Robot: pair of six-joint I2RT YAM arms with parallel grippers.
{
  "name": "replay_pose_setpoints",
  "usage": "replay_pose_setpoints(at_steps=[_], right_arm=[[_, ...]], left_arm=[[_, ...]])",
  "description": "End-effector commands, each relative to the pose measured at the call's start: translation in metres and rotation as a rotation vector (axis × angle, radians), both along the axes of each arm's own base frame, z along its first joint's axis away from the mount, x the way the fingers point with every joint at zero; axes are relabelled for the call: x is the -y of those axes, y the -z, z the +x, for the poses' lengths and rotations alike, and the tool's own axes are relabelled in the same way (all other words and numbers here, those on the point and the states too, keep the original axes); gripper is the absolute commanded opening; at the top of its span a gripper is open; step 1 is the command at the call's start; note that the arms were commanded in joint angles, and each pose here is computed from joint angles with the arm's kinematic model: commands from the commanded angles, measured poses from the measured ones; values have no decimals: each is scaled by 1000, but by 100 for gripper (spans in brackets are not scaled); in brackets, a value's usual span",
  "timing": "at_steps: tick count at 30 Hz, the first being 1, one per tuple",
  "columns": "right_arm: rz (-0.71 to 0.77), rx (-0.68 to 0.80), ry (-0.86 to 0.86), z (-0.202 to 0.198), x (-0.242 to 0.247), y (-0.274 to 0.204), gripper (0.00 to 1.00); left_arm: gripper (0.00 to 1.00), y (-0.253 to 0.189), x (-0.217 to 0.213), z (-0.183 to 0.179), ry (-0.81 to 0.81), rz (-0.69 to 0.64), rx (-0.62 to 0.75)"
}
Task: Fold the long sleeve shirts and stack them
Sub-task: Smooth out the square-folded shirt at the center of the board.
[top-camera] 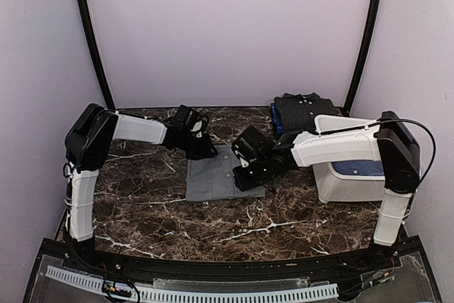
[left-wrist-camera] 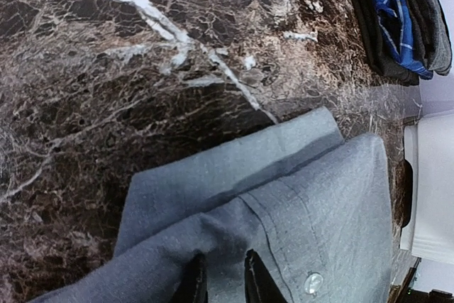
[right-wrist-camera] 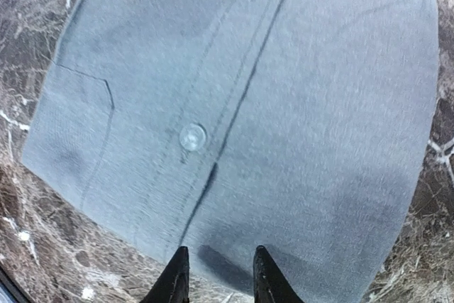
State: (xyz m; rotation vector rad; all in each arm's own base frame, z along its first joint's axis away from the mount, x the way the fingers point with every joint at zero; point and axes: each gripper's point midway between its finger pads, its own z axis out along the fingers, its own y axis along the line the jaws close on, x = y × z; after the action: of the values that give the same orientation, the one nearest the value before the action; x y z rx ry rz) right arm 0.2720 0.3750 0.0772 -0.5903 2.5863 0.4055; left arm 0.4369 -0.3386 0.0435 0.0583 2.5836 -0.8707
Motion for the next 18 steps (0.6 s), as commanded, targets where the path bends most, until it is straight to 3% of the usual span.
replay_pose_setpoints(at_steps=[1,8,18], right_arm=[[-39,-56,20,-17,9,36,29],[-77,-111,25,-35,18,60,29],[38,15,38,-13,10,-31,35]], left_arm=[[18,4,-1,5,7,-4,0],[18,9,-1,5,8,-4,-15],[23,-50,8,23,36,-24,81]])
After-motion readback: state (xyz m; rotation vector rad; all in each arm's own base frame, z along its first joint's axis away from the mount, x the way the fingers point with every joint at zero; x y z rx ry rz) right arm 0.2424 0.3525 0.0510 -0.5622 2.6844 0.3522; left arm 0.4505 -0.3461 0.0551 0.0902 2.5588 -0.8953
